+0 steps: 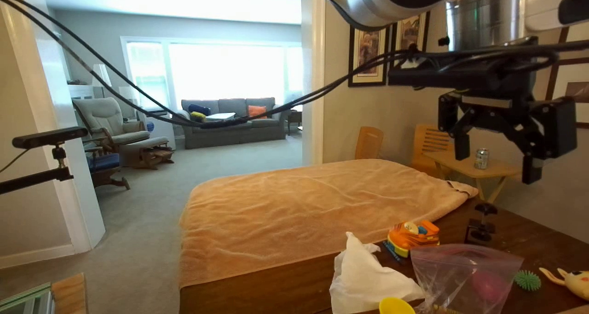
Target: Move the purple bowl forwards.
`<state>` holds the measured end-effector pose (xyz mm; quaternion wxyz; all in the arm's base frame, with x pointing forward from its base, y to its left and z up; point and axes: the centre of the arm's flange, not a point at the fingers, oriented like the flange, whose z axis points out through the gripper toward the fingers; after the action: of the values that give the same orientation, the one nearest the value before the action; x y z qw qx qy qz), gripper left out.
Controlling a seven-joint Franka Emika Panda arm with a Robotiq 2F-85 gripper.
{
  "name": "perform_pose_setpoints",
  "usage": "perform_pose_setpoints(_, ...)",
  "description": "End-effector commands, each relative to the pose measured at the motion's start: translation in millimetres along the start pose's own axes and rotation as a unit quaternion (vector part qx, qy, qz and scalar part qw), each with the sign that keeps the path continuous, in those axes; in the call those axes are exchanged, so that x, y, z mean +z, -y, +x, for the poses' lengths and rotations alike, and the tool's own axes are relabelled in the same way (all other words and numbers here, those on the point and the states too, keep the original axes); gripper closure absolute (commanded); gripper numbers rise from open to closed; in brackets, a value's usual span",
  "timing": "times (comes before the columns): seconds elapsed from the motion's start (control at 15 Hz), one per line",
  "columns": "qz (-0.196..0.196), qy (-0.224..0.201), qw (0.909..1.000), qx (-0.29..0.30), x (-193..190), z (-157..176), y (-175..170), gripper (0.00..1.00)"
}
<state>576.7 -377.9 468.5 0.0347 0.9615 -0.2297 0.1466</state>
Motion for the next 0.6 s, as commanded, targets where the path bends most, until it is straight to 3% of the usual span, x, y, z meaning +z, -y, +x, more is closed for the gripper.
perform_pose_setpoints(0.0,0.005,-0.02,0.9998,-0.004,16,51,-10,0.0)
perform_pose_setpoints(0.53,0.0,-0.025,0.9997,0.005,47,101,-19,0.0)
